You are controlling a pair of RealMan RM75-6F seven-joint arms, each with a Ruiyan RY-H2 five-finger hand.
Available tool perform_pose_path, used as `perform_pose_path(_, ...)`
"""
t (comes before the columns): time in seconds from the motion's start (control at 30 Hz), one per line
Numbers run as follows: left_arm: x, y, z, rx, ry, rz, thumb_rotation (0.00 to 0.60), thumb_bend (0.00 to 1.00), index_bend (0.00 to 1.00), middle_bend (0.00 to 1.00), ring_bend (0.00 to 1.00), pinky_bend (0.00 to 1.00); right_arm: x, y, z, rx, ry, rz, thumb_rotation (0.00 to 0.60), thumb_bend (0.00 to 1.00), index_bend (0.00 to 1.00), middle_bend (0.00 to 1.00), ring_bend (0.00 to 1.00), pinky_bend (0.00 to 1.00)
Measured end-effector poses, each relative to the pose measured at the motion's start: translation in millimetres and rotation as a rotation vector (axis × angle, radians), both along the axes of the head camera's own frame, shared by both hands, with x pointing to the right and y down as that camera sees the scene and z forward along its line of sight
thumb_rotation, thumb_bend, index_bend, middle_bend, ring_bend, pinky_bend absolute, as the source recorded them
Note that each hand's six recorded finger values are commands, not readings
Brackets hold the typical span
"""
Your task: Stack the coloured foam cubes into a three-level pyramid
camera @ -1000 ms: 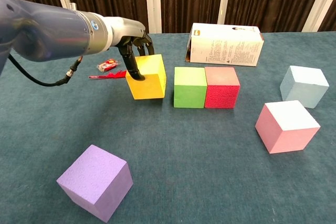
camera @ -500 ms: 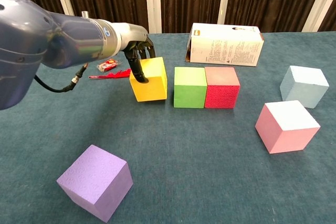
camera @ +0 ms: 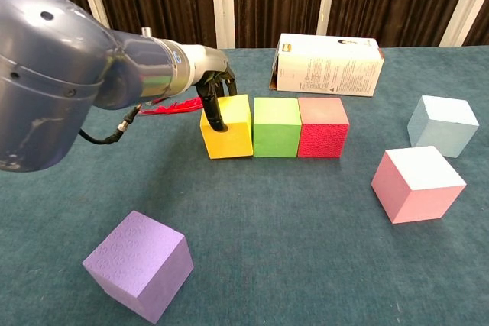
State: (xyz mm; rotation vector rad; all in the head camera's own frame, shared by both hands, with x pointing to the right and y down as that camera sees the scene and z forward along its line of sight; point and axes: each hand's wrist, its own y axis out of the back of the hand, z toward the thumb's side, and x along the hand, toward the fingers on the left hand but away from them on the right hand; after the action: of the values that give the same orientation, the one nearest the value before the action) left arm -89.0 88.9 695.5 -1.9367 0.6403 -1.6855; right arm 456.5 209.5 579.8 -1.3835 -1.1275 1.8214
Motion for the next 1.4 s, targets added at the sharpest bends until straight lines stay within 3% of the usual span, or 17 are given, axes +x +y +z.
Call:
perform_pose_path(0.7, 9, -6, -3, 0.044, -0.043, 0.001, 0.6, 0.37, 0.29, 0.25, 0.0, 0.0, 3, 0, 0, -0.003, -0.002, 0.014, 0.6, 0.21, 0.0, 0.0, 0.0, 0.0)
perform_pose_path(1.4, 7, -5, 1, 0.029, -0.065, -0.01, 0.6, 0.37, 0.29, 0.24, 0.0, 0.0, 3, 0, 0, -0.006, -0.003, 0.025, 0.6, 0.21, 0.0, 0.0, 0.0, 0.0)
